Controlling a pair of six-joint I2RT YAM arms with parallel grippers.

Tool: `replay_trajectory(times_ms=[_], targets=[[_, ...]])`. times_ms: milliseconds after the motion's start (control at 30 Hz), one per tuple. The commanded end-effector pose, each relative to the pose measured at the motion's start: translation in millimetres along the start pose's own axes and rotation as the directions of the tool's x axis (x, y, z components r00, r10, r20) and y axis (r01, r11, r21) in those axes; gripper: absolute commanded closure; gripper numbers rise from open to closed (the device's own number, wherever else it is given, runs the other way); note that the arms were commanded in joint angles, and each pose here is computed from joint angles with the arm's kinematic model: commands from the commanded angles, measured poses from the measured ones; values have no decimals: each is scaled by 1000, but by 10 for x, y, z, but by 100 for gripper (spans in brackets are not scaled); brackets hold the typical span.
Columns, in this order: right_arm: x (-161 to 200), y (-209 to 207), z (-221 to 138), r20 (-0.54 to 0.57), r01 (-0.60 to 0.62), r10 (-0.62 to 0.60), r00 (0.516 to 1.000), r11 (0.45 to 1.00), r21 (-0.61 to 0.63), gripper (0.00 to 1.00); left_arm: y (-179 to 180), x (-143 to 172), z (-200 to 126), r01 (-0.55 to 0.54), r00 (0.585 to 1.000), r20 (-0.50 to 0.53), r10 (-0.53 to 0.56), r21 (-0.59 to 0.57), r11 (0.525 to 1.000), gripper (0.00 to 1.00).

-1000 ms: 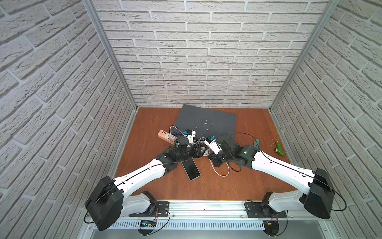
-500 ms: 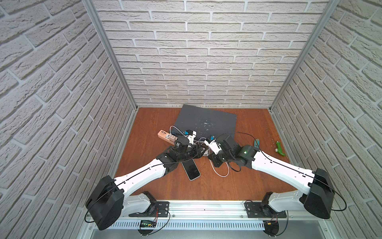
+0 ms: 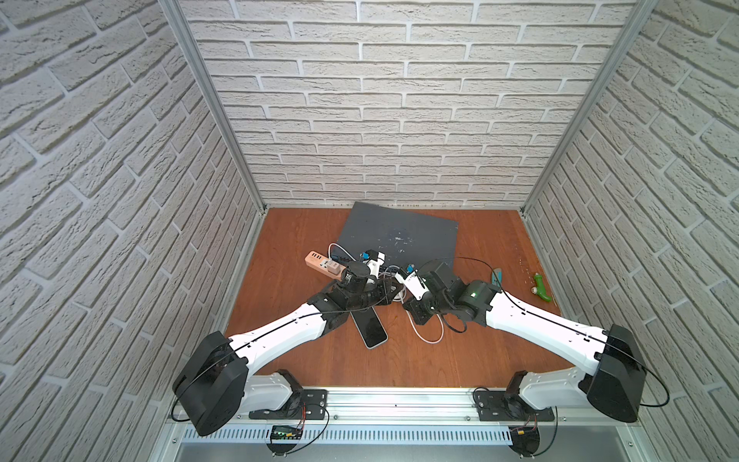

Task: Plug the charging cable into the phone
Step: Pick up the charging cable from the center of the board.

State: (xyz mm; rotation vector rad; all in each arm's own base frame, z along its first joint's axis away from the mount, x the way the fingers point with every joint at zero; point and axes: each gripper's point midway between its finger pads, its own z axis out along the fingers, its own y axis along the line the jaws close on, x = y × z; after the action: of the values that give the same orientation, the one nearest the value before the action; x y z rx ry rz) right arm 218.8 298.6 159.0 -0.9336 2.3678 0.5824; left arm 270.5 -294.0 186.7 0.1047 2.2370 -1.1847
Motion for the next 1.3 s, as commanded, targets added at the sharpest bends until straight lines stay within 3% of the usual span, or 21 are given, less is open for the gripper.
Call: replay_trajectory(times_ms=[0,67,167,267,367,900,1133,1267], targets=[[-160,61,-30,59,25,-23,998,1000,-17,97,-50,-16,13,-15,1000,-1,15,10,1000,100],[-154,42,-31,57,21,-20,998,1000,-10,95,-45,-16,-3,-16,1000,1,16,7,1000,100],[-156,-24,-39,63,-2,2,998,1000,3,79,-50,-17,-29,-18,1000,5,18,7,1000,100],[-163,-76,-50,71,-22,22,997,1000,3,69,-47,-15,-44,-19,1000,9,19,5,1000,100],[-199,-67,-62,85,-33,34,996,999,-14,65,-54,-12,-63,-20,1000,12,20,7,1000,100],[-311,-18,-2,138,-69,81,987,994,-86,72,-95,-60,-171,-19,999,43,18,7,1000,100],[-294,-36,28,142,-82,93,986,993,-83,89,-93,-71,-185,-22,999,49,22,0,1000,100],[-295,-42,35,140,-88,99,985,993,-82,94,-92,-79,-193,-20,998,52,20,-1,1000,100]])
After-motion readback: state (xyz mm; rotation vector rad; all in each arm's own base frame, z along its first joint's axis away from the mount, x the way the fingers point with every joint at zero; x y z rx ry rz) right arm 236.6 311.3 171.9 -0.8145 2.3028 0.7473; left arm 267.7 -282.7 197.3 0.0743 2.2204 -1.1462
